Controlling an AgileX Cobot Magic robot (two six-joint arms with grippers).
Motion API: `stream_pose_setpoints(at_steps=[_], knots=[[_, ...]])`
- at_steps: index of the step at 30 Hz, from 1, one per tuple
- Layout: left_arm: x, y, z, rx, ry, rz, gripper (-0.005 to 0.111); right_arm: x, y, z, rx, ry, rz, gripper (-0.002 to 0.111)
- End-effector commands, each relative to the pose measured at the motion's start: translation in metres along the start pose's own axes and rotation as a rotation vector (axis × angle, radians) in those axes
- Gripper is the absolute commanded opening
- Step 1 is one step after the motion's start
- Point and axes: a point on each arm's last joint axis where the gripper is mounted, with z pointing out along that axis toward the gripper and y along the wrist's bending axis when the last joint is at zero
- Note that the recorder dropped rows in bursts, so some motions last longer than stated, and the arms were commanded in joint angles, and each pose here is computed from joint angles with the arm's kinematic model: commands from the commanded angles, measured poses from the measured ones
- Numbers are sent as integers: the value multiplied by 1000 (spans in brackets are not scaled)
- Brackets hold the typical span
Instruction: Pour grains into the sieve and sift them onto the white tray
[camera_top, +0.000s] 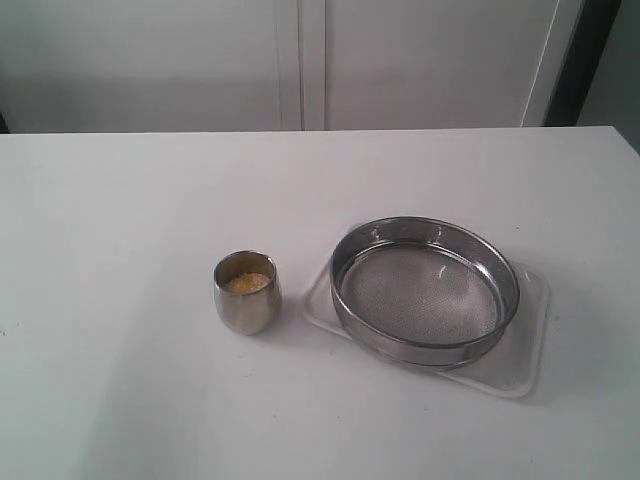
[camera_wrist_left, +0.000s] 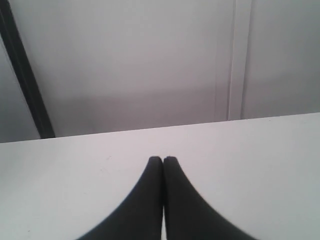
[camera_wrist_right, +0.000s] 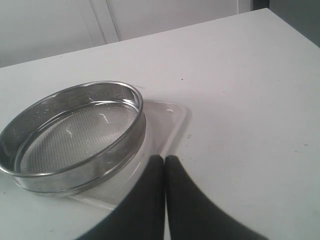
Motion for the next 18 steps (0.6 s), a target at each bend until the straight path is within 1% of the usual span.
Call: stream_pose_setpoints(at_steps=[1, 6, 8, 11, 16, 17, 18], knots=[[6, -9, 26, 106, -41, 14, 0, 0, 0, 0, 0, -11, 4, 0], [28, -15, 54, 177, -4, 4, 0, 0, 0, 0, 0, -11, 4, 0], [33, -18, 62, 210, -19, 1, 0, 0, 0, 0, 0, -11, 4, 0], [47, -23, 72, 260, 5, 6, 0, 0, 0, 0, 0, -11, 4, 0], [72, -30, 81, 340, 112, 20, 0, 0, 0, 0, 0, -11, 4, 0], [82, -34, 84, 385, 150, 28, 0, 0, 0, 0, 0, -11, 4, 0], [86, -36, 86, 409, 155, 35, 0, 0, 0, 0, 0, -11, 4, 0]])
